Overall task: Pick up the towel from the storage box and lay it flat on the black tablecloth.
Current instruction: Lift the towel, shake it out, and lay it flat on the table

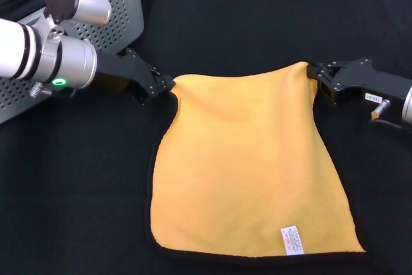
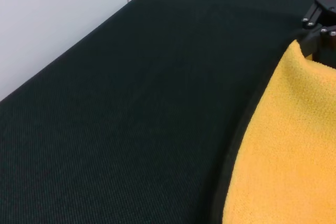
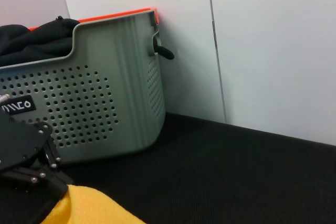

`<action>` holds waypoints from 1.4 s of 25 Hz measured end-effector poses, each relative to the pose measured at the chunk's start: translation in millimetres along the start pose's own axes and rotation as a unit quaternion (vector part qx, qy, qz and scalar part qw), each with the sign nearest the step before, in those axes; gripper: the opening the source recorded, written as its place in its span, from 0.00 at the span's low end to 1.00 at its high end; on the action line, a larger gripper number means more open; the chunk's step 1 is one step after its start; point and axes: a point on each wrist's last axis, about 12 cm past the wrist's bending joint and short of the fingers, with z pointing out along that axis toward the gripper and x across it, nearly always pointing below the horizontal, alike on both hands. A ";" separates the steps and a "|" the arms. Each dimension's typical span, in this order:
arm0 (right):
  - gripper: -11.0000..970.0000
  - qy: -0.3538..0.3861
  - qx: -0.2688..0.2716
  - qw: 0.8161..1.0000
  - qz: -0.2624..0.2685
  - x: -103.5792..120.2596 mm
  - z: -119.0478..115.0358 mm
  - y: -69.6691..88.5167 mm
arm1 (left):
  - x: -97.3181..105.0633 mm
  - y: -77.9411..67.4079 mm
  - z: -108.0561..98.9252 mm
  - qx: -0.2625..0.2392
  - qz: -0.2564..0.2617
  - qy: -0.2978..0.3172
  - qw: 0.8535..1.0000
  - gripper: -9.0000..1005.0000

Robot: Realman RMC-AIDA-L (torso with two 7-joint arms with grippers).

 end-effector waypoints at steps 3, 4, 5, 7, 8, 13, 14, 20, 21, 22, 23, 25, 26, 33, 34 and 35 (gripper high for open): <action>0.11 0.001 0.001 1.000 0.002 1.6 -1.4 0.1 | -0.4 0.5 0.1 -0.003 -0.001 -0.001 1.000 0.02; 0.11 0.001 0.001 1.000 0.003 2.2 -1.9 0.1 | -0.6 0.8 0.4 -0.005 -0.002 -0.001 1.000 0.02; 0.11 0.001 0.002 1.000 0.004 2.6 -2.3 0.0 | -0.8 1.4 0.5 -0.008 -0.003 -0.001 1.000 0.02; 0.11 0.001 0.003 1.000 0.005 3.3 -3.1 -0.3 | -1.2 3.0 0.6 -0.016 -0.009 -0.002 1.000 0.03; 0.12 0.001 0.004 1.000 0.005 3.3 -3.5 -0.8 | -1.2 3.4 0.6 -0.017 -0.011 -0.002 1.000 0.03; 0.12 0.002 0.008 1.000 0.005 2.8 -4.0 -2.4 | 0.1 3.7 0.3 -0.021 -0.014 -0.002 1.000 0.02; 0.12 0.002 0.008 1.000 0.004 2.1 -3.4 -2.6 | 0.6 3.8 0.0 -0.022 -0.014 -0.001 1.000 0.02; 0.12 0.004 0.013 1.000 -0.005 -3.6 1.4 -5.2 | 3.3 6.1 -2.2 -0.033 -0.018 -0.002 0.999 0.03; 0.12 0.004 0.012 1.000 -0.007 -5.0 2.4 -5.5 | 3.4 6.8 -2.4 -0.036 -0.019 -0.002 0.999 0.03; 0.12 0.005 0.012 1.000 -0.010 -6.0 3.5 -5.7 | 3.4 7.2 -2.5 -0.038 -0.020 -0.002 0.999 0.03; 0.12 0.007 0.011 1.000 -0.013 -7.0 4.9 -6.0 | 3.3 7.7 -2.7 -0.039 -0.022 -0.002 0.999 0.03; 0.12 0.017 0.011 1.000 -0.022 -8.6 9.0 -6.3 | 3.5 8.7 -3.4 -0.043 -0.024 -0.003 0.999 0.03; 0.12 0.022 0.012 0.999 -0.025 -8.6 10.8 -6.2 | 3.7 9.4 -3.9 -0.045 -0.026 -0.003 0.999 0.03; 0.13 0.033 0.015 0.999 -0.027 -8.8 15.4 -5.8 | 7.0 10.5 -5.5 -0.056 -0.030 -0.002 0.998 0.03; 0.13 0.034 0.016 0.999 -0.026 -8.6 15.5 -6.1 | 7.3 10.5 -5.5 -0.057 -0.031 -0.002 0.998 0.03; 0.13 0.034 0.017 0.999 -0.026 -8.5 15.5 -6.2 | 7.5 10.4 -5.5 -0.057 -0.031 -0.002 0.998 0.03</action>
